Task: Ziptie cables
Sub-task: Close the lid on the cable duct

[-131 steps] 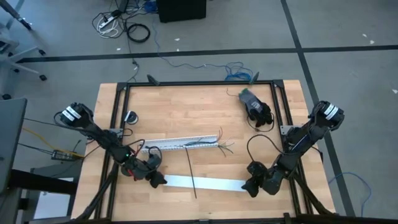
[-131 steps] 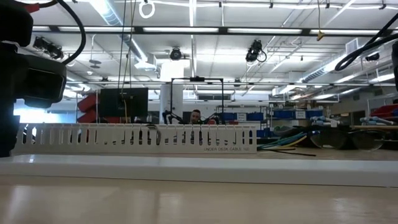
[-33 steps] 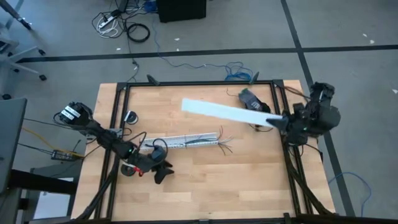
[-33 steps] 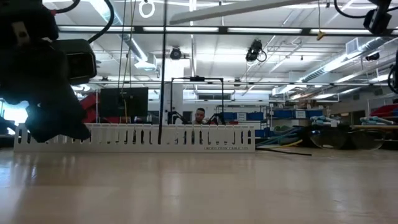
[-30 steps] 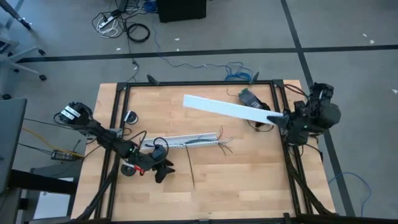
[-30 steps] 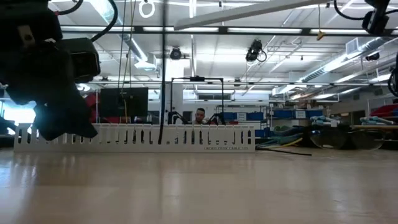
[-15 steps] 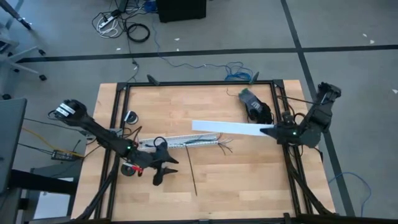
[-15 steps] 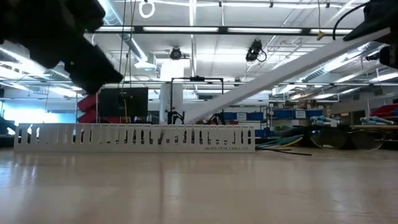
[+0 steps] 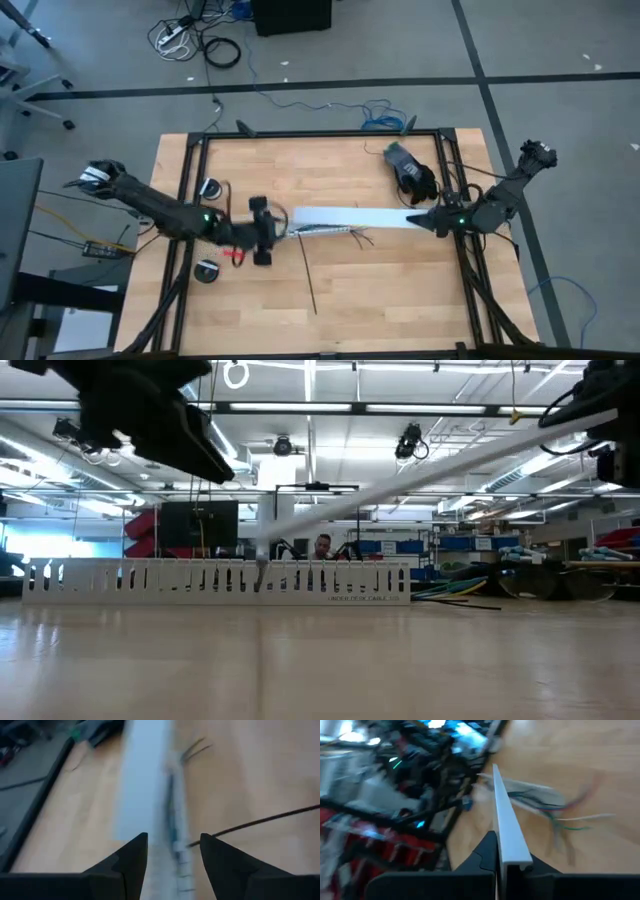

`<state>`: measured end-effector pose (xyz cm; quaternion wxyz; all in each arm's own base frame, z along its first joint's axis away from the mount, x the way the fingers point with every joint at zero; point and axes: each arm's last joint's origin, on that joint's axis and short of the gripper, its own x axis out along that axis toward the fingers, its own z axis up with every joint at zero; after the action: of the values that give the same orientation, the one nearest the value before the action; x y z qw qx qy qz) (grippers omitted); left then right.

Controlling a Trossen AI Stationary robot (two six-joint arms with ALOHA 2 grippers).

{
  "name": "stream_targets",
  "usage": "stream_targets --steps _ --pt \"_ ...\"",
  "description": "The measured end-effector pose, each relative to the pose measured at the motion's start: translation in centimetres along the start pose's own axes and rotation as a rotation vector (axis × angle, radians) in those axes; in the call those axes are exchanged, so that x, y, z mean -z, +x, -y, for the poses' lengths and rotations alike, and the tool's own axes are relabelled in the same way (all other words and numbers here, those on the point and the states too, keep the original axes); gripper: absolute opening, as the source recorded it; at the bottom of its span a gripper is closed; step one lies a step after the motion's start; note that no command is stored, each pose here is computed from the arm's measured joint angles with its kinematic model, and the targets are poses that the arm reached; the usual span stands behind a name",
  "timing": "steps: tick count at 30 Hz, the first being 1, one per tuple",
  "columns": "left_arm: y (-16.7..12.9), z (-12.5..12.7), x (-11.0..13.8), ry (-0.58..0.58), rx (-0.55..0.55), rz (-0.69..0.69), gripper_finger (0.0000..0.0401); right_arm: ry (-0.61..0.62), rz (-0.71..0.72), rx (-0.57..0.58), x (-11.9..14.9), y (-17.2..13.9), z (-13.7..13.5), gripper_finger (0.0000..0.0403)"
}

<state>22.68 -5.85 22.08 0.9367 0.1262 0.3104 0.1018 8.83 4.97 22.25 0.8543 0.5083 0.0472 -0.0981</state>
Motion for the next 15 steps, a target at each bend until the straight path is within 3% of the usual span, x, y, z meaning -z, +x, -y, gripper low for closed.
stream_targets --steps 3,7,12,15 --pt "-0.5 -2.7 -0.6 -0.047 0.026 0.054 0.0177 -0.010 0.009 -0.083 0.2 0.5 0.5 0.0000" --pt "-1.0 -5.2 -0.7 -0.076 0.087 0.089 0.0177 0.018 -0.021 -0.094 0.9 1.2 2.7 0.0000" --pt "-0.7 -7.0 -0.4 -0.121 0.220 0.106 0.0177 0.076 -0.018 -0.103 1.0 1.8 5.1 0.0000" --pt "-0.5 -7.9 -0.3 -0.140 0.247 0.114 0.0177 0.082 0.003 -0.135 0.3 1.9 5.5 0.0000"
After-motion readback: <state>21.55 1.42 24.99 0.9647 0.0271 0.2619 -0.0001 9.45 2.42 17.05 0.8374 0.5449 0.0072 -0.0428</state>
